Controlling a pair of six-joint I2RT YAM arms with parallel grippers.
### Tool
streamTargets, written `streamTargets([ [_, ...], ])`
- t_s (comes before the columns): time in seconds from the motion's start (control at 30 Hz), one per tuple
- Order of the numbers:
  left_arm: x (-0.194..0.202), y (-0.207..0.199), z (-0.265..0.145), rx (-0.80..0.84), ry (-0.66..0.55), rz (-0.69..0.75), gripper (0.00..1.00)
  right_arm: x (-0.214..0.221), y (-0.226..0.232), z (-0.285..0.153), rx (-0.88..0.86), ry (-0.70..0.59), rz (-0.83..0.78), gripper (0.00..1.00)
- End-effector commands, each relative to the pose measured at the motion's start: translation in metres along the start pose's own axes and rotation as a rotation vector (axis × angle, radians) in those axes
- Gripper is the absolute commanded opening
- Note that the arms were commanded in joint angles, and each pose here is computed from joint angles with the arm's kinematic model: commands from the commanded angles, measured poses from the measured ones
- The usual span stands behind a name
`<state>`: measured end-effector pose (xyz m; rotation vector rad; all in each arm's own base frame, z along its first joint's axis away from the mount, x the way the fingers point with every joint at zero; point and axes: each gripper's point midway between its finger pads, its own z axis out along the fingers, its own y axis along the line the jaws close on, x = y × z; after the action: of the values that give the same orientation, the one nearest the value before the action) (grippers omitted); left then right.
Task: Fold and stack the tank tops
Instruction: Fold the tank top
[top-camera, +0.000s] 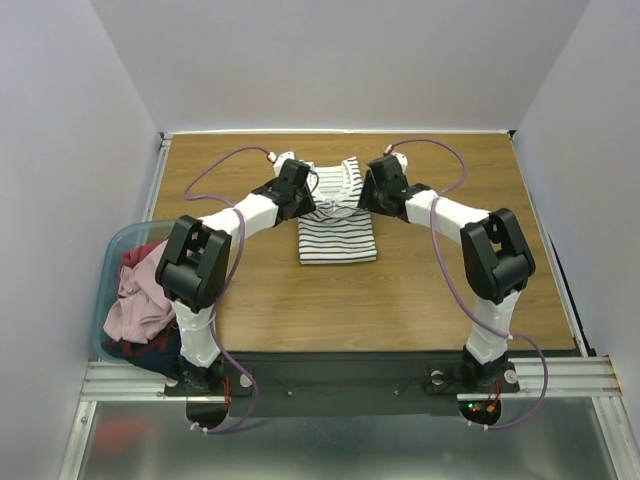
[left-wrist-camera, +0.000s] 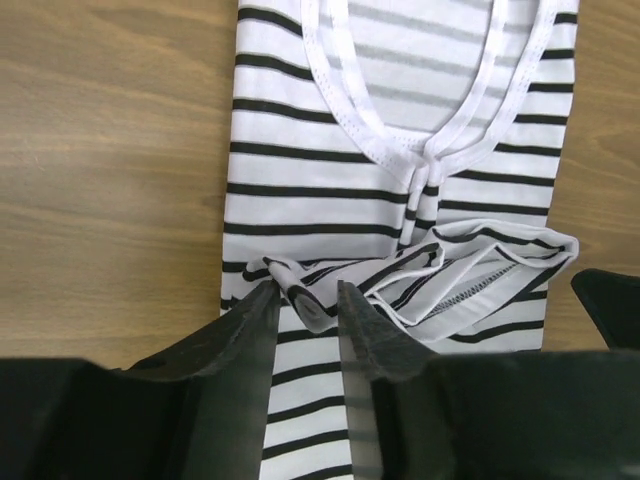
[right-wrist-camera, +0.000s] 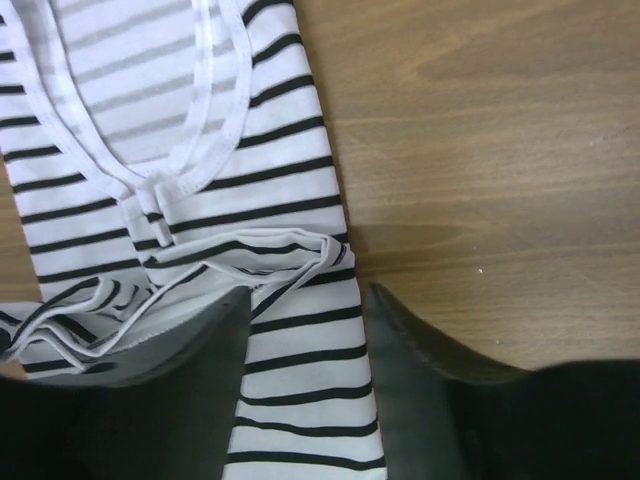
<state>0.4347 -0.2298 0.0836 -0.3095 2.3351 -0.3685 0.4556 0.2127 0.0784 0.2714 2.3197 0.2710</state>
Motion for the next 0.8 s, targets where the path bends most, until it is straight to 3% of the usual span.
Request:
streamTargets([
  [0.0, -0.066, -0.024, -0.020, 0.089, -0.152, -0.006, 0.47, -0.045, 0.019, -0.010, -0.052, -0.115, 0.021, 0.64],
  [0.13, -0.089, -0.023, -0.040, 0.097, -0.207, -0.011, 0.49, -0.048, 0.022, -0.027, -0.083, -0.123, 0.009, 0.63],
  [0.27, -0.091, -0.017, -0.057, 0.093, -0.225, -0.034, 0.49, -0.027, 0.030, -0.039, -0.115, -0.089, -0.019, 0.49],
  [0.37, -0.072, -0.012, -0.058, 0.101, -0.179, -0.071, 0.33, -0.007, 0.043, -0.041, -0.140, -0.059, -0.062, 0.39],
  [0.4, -0.055, -0.011, -0.056, 0.110, -0.140, -0.088, 0.22, -0.001, 0.045, -0.035, -0.134, -0.049, -0.075, 0.36],
  [0.57, -0.019, -0.017, -0.035, 0.163, -0.068, -0.094, 0.04, 0.009, 0.060, -0.013, -0.151, -0.013, -0.092, 0.33],
  [0.77, -0.016, -0.032, -0.006, 0.211, -0.053, -0.080, 0.02, 0.012, 0.049, 0.023, -0.096, 0.003, -0.093, 0.32],
])
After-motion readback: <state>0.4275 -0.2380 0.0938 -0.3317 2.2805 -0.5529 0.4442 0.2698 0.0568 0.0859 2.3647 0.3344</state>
